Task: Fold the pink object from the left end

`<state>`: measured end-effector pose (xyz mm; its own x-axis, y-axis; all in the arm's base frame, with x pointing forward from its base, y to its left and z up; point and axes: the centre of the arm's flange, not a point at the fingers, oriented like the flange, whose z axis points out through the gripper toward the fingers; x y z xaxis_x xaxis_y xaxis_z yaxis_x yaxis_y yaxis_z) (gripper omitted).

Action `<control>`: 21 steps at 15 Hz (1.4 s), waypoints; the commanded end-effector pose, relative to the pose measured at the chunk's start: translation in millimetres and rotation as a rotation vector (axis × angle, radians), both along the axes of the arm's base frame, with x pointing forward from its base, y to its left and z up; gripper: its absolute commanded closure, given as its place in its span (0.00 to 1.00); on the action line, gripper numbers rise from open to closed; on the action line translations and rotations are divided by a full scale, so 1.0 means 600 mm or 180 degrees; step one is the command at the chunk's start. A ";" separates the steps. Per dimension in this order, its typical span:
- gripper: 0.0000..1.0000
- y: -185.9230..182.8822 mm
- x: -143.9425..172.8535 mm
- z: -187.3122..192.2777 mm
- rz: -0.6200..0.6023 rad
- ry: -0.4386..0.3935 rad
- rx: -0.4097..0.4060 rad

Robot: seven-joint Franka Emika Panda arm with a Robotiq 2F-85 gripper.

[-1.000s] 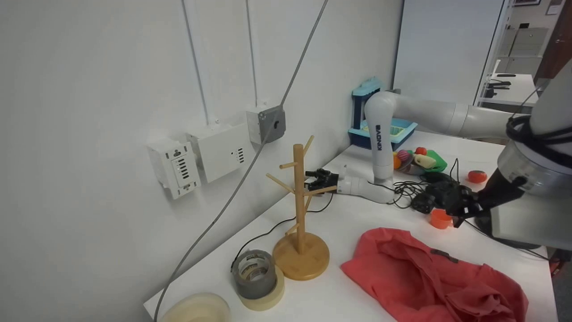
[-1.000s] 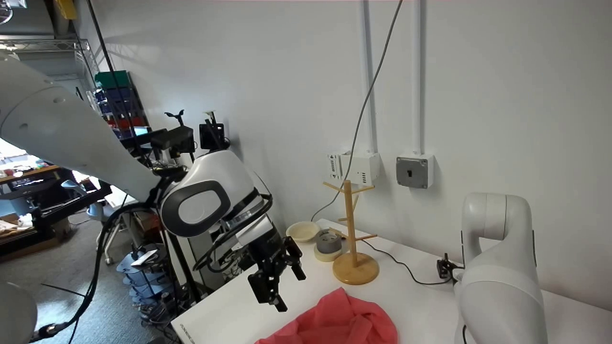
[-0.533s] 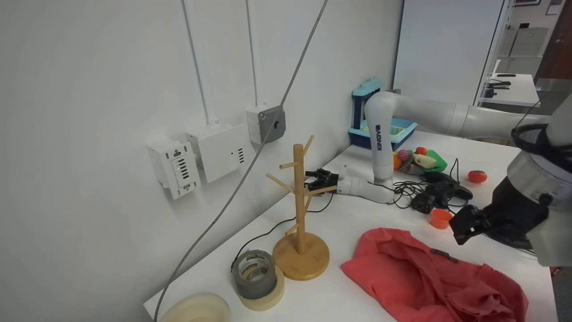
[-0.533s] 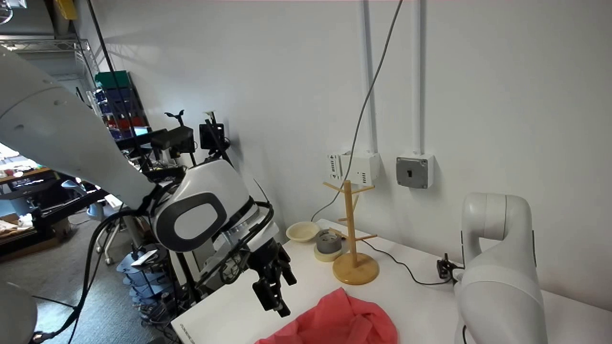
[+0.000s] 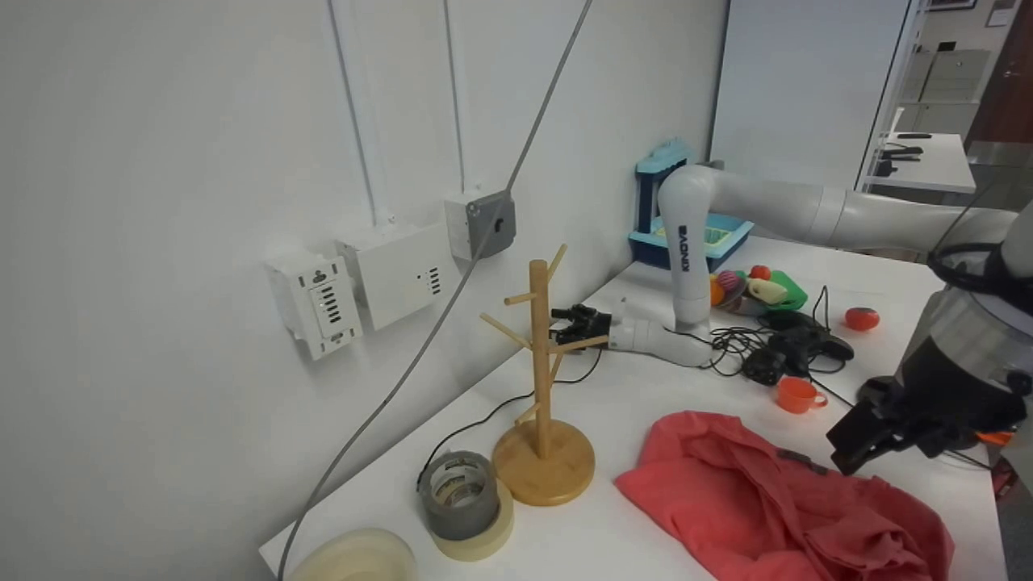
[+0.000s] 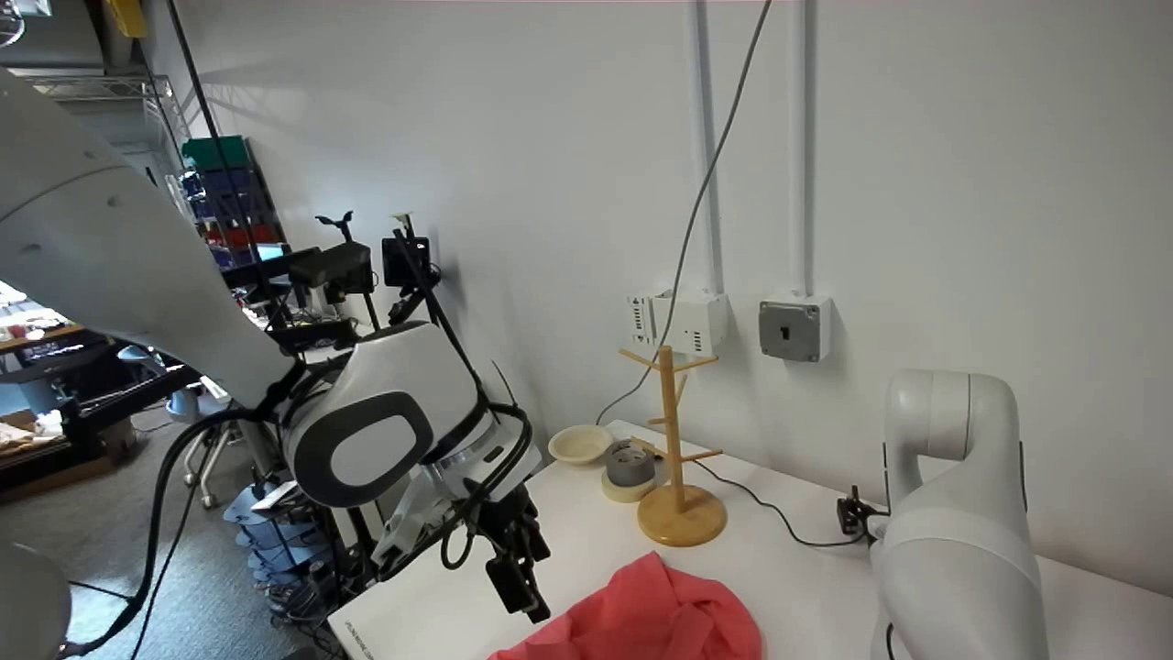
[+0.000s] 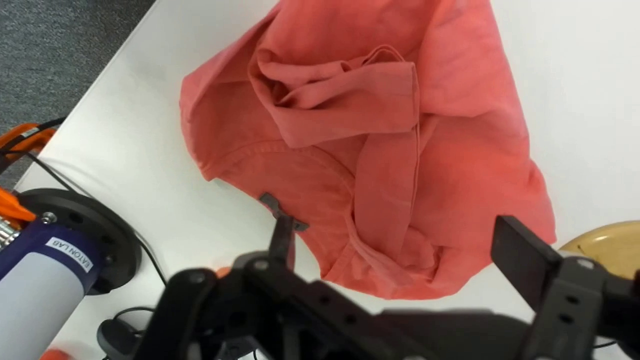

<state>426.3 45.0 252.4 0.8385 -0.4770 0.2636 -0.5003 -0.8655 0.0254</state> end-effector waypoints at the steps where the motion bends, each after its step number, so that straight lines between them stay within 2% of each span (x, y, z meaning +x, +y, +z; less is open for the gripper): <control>1: 0.00 -0.008 0.012 -0.022 0.0331 0.0151 0.0038; 6: 0.00 -0.021 0.014 -0.067 0.0971 0.0328 -0.0076; 10: 0.00 -0.026 0.017 -0.088 0.1380 0.0309 -0.0140; 14: 0.00 -0.019 0.026 -0.110 0.1317 0.0327 -0.0128; 15: 0.00 -0.009 -0.018 -0.044 0.1294 0.0359 -0.0226; 21: 0.00 -0.008 -0.019 -0.046 0.1299 0.0370 -0.0238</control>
<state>415.0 40.2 224.9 0.9806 -0.0830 0.1775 -0.1073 -0.9855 0.1316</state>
